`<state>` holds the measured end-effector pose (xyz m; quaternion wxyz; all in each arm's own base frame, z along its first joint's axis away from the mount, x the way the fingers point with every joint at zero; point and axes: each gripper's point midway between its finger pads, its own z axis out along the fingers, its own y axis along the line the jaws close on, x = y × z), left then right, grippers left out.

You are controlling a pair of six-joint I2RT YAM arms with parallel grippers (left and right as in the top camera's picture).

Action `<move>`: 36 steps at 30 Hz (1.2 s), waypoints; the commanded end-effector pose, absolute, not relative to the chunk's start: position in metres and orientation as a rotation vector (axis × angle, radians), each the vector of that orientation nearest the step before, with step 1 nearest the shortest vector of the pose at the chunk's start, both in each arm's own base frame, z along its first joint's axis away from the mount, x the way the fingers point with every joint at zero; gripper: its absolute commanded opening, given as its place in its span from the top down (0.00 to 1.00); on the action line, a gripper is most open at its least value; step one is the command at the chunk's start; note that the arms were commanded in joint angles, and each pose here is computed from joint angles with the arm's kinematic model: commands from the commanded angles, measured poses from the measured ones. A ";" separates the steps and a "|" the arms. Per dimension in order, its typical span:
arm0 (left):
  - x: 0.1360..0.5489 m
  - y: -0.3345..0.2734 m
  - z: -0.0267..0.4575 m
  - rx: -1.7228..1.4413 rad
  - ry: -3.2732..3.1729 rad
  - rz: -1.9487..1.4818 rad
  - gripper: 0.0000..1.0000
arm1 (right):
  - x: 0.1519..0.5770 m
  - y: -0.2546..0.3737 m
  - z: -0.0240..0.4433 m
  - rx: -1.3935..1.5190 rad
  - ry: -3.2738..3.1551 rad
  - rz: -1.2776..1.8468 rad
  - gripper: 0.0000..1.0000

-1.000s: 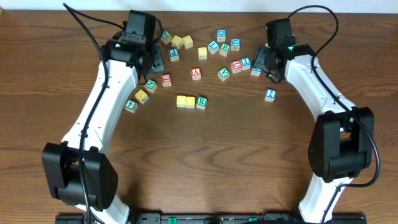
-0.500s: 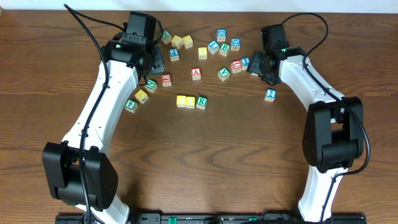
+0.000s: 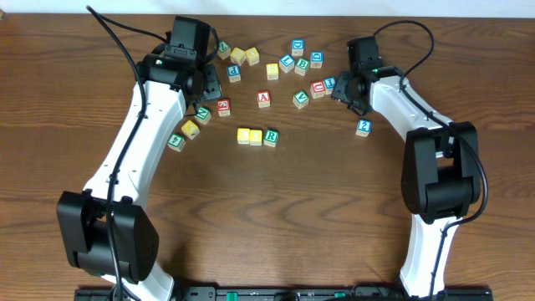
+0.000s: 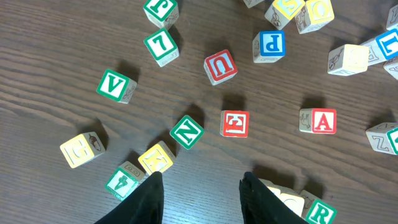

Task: Spell out CORL
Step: 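Lower the right gripper and close on the blue L block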

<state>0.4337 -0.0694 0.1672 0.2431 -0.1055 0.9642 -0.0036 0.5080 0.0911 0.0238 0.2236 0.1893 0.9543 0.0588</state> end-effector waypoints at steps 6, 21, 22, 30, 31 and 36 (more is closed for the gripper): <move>0.432 -0.064 0.166 -0.271 2.637 0.023 0.61 | 0.509 0.096 0.010 0.433 2.652 0.125 0.60; 0.432 -0.064 0.166 -0.271 2.637 0.023 0.60 | 0.500 0.098 0.012 0.324 2.712 0.113 0.68; 0.432 -0.064 0.166 -0.271 2.637 0.023 0.60 | 0.499 0.101 0.013 0.295 2.724 0.128 0.69; 0.432 -0.064 0.166 -0.271 2.637 0.023 0.60 | 0.488 0.107 0.029 0.194 2.760 0.172 0.74; 0.432 -0.064 0.166 -0.271 2.637 0.023 0.60 | 0.487 0.107 0.032 0.187 2.760 0.172 0.75; 0.432 -0.064 0.166 -0.271 2.637 0.023 0.60 | 0.485 0.107 0.038 0.139 2.762 0.169 0.76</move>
